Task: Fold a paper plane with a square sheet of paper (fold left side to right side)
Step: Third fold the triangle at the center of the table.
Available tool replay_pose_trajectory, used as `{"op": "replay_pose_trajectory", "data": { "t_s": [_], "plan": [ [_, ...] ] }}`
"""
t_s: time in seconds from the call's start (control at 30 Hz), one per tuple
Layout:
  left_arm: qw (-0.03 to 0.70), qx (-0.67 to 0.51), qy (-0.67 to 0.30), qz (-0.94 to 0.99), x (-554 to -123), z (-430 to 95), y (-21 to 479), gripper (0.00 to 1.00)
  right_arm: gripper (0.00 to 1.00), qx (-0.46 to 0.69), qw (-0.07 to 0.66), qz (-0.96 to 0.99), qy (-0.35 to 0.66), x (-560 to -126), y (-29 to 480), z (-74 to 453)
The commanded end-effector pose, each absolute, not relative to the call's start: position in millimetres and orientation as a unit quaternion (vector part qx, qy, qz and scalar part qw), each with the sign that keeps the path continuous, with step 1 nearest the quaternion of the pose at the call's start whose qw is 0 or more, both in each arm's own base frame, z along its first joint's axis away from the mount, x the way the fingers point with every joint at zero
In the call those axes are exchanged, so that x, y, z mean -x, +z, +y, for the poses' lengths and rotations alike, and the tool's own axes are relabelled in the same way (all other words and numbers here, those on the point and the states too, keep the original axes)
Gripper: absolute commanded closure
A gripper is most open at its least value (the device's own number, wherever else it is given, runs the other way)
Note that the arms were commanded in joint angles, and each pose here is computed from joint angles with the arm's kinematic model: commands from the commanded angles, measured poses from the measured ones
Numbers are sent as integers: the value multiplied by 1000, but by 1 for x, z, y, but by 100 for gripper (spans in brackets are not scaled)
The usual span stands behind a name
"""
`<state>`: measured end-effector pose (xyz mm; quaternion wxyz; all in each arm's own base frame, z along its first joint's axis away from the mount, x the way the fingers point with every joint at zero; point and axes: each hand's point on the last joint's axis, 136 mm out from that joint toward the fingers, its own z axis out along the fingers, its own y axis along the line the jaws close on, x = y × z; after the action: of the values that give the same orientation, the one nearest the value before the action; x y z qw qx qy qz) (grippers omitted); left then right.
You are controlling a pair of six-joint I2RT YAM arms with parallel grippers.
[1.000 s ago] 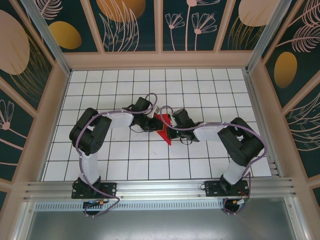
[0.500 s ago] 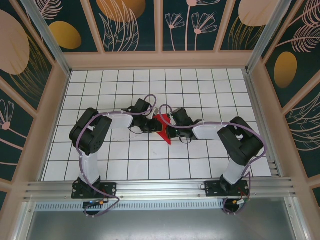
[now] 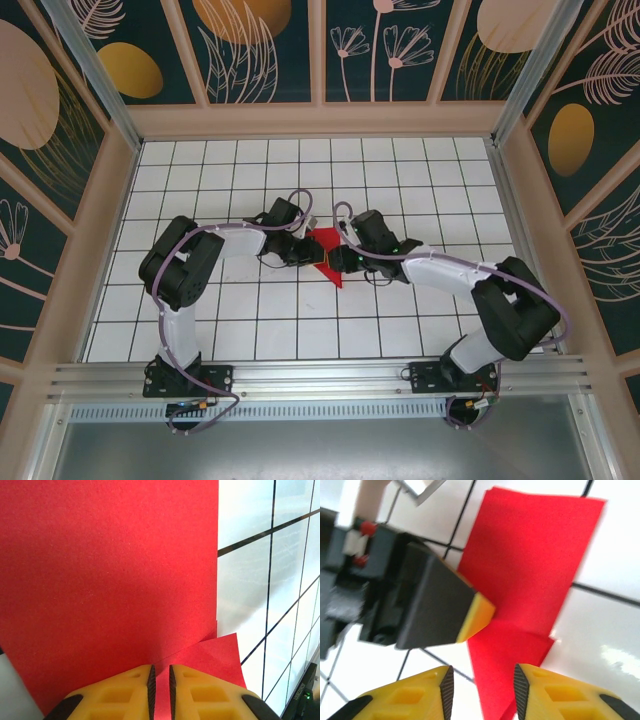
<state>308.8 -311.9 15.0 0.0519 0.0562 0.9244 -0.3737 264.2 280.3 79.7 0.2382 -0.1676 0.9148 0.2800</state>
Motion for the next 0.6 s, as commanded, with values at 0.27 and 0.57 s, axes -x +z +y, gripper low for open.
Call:
{"op": "replay_pose_trajectory", "data": {
  "t_s": [0.27,0.57],
  "plan": [
    [29,-38,-319,947,-297,-296,-28,81,65,177,155,917,321,-218,55,300],
    [31,-39,-318,947,-299,-296,-27,81,65,171,135,930,294,-219,33,294]
  ]
}}
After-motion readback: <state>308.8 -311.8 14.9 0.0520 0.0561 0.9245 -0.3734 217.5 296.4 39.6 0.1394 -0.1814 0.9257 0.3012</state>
